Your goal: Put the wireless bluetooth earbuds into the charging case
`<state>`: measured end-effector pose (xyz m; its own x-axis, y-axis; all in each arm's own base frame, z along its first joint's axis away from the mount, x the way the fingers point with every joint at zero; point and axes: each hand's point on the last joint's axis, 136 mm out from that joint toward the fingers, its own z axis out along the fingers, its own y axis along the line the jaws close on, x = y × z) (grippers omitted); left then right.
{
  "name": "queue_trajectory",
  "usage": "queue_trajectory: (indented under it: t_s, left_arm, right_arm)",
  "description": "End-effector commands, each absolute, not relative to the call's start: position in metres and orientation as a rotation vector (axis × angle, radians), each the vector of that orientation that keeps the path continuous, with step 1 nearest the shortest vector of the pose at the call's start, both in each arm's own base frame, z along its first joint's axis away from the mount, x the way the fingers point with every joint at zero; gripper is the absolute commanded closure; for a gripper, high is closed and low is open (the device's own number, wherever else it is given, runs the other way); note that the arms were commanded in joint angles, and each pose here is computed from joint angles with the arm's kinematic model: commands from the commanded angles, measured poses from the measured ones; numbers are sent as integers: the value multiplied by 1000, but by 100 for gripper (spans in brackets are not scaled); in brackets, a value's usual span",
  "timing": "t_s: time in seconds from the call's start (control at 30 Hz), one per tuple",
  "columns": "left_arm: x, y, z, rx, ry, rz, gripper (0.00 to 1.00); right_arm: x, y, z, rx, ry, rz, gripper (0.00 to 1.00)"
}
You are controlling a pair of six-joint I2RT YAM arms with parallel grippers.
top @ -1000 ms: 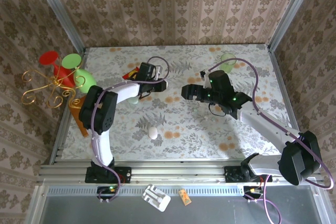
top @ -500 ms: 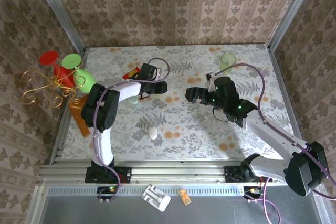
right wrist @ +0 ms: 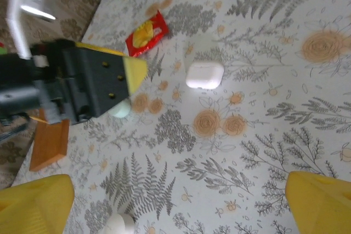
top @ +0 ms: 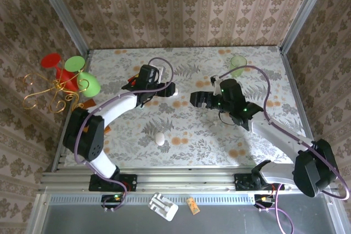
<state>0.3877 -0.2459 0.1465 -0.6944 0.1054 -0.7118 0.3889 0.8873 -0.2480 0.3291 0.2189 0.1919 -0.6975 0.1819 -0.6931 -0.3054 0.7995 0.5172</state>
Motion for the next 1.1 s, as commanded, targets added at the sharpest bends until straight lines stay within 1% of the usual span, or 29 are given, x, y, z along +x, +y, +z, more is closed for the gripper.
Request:
queue_trajectory:
  t_s: [0.0, 0.07, 0.17, 0.2, 0.23, 0.3, 0.47, 0.8, 0.83, 0.9, 1.07]
  left_arm:
    - [377, -222, 150, 369, 2314, -331, 17]
    - [366, -206, 146, 330, 2347, -252, 14]
    - [350, -182, 138, 224, 2387, -174, 6]
    - [346, -175, 136, 186, 2391, -157, 1]
    - [343, -169, 133, 138, 2393, -144, 0]
    - [338, -158, 129, 57, 2388, -116, 0]
    - [333, -132, 119, -264, 2409, -32, 0]
    - [334, -103, 98, -701, 2393, 164, 0]
    - [335, -99, 96, -736, 2384, 187, 1]
    - [338, -96, 90, -798, 2372, 196, 2]
    - [350, -99, 68, -933, 2369, 116, 3]
  right_arm:
    - [330, 235, 192, -187, 2201, 806, 0]
    - [330, 241, 189, -215, 2208, 803, 0]
    - [330, 250, 184, -245, 2219, 803, 0]
    - [331, 253, 183, -257, 2221, 805, 0]
    - [331, 256, 180, -269, 2227, 803, 0]
    - [332, 263, 173, -291, 2249, 799, 0]
    - [333, 273, 167, -324, 2265, 798, 0]
    - [329, 266, 165, -315, 2270, 771, 0]
    - [328, 265, 164, -314, 2275, 768, 0]
    - [328, 265, 163, -314, 2276, 767, 0]
    - [327, 265, 163, -316, 2276, 767, 0]
